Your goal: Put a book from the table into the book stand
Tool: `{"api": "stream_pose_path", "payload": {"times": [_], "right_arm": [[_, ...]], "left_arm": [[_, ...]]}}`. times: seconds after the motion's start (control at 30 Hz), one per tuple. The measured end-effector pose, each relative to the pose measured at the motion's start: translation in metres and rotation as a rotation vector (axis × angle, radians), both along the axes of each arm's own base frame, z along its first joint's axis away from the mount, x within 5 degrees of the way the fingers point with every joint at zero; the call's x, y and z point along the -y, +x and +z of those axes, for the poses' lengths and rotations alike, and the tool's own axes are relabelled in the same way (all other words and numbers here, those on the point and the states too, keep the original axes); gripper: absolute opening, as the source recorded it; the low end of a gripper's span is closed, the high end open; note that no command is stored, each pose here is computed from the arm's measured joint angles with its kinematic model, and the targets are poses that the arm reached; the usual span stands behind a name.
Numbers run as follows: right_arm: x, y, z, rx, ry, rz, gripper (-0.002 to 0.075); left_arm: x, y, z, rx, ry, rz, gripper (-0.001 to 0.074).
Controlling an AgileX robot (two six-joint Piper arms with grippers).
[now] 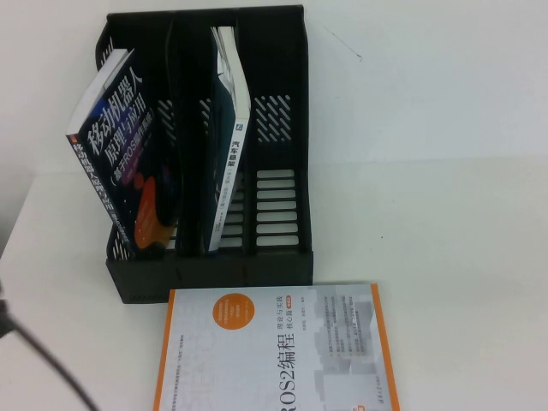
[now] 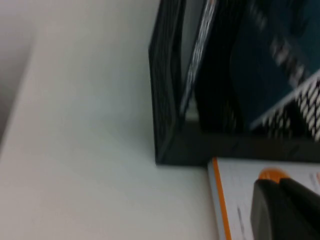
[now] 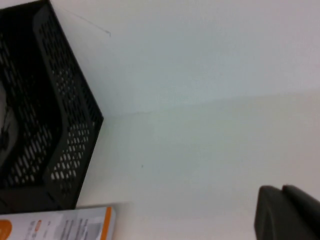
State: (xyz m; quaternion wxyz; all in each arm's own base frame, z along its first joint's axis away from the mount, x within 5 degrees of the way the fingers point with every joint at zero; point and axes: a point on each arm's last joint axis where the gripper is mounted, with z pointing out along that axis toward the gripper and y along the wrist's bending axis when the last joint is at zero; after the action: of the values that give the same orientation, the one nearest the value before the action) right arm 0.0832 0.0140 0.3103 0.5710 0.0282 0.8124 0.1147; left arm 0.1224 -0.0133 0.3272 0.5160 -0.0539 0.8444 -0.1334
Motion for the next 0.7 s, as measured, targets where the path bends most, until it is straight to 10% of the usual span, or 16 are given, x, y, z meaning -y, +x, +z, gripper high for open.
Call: {"api": "stream_pose_path", "payload": {"times": [0.33, 0.7], "right_arm": [[-0.012, 0.038, -0.040, -0.475, 0.008, 0.120, -0.0001], [-0.070, 0.115, -0.064, -0.713, 0.026, 0.436, 0.0000]], "left_arm": [[0.009, 0.058, -0.062, -0.473, -0.133, -0.097, -0.0002], [0.020, 0.079, -0.078, -0.494, -0.210, -0.227, -0.0002]]}}
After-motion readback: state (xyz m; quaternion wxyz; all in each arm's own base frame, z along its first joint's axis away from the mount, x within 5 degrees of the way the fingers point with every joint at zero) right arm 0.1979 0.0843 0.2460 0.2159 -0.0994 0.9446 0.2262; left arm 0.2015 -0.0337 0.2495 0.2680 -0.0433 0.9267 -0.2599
